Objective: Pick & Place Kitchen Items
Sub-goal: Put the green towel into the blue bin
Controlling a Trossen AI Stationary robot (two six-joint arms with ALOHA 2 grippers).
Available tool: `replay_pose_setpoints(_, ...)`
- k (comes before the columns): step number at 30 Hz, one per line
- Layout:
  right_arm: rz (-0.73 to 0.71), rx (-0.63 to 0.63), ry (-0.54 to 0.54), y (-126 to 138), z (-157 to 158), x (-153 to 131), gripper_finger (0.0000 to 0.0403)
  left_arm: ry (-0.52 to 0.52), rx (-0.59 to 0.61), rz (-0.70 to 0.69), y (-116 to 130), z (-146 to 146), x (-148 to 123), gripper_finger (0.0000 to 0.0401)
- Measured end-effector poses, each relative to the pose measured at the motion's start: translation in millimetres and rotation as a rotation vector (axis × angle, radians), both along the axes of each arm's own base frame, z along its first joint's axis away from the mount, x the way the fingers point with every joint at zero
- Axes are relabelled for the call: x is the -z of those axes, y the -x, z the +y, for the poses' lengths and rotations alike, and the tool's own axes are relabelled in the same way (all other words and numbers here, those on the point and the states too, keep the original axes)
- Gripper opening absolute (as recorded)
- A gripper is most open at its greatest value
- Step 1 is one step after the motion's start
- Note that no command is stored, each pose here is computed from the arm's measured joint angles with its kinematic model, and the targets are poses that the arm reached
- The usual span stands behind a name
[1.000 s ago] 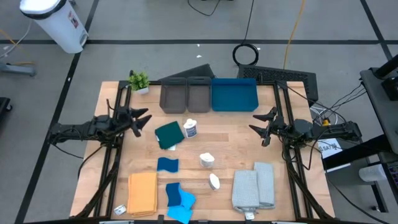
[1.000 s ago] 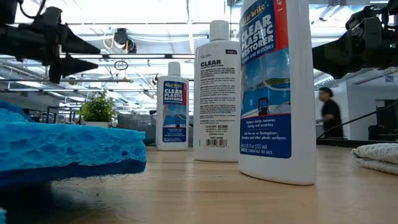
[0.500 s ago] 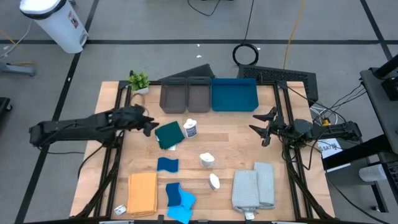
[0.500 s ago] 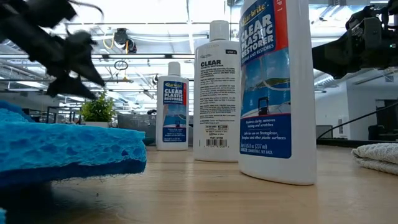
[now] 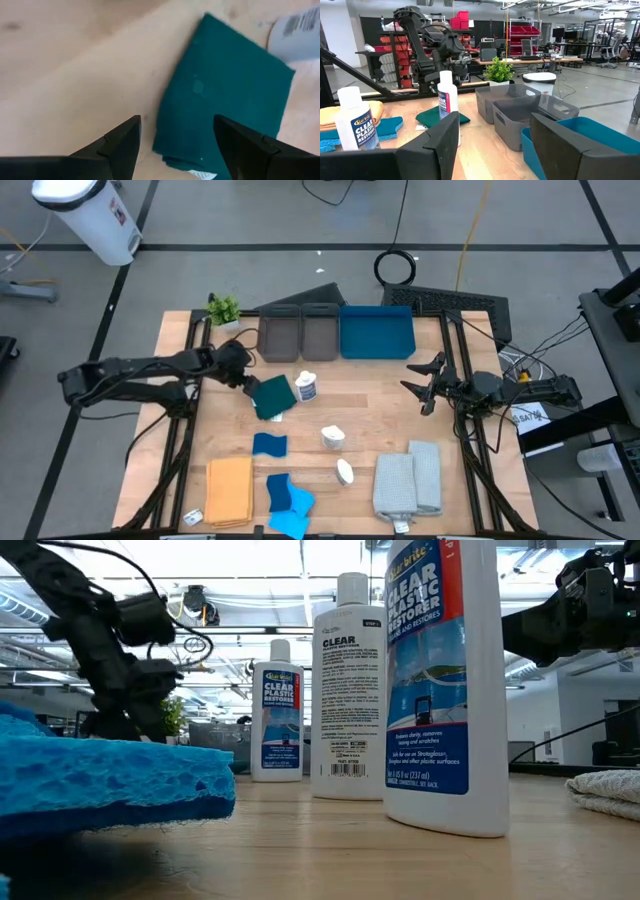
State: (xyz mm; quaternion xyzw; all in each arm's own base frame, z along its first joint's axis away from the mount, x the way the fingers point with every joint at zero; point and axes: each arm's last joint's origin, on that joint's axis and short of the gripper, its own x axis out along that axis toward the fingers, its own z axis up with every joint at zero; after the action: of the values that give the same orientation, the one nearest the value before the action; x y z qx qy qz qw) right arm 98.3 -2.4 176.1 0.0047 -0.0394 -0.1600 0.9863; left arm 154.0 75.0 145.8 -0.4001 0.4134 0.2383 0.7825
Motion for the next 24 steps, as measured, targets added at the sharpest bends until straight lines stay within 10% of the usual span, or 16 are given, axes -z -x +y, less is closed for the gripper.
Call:
replay_pose_setpoints(11, 0.0, 0.0, 0.0, 0, 0, 0, 0.0212, 0.139, 0.082, 0.016, -12, 4, 21, 0.0243)
replay_pose_setpoints(21, 0.0, 0.0, 0.0, 0, 0, 0, 0.0212, 0.12, 0.155, 0.025, -11, 1, 23, 0.0028)
replay_pose_setpoints(24, 0.0, 0.0, 0.0, 0, 0, 0, 0.0212, 0.104, 0.167, 0.016, -10, 0, 20, 0.0019)
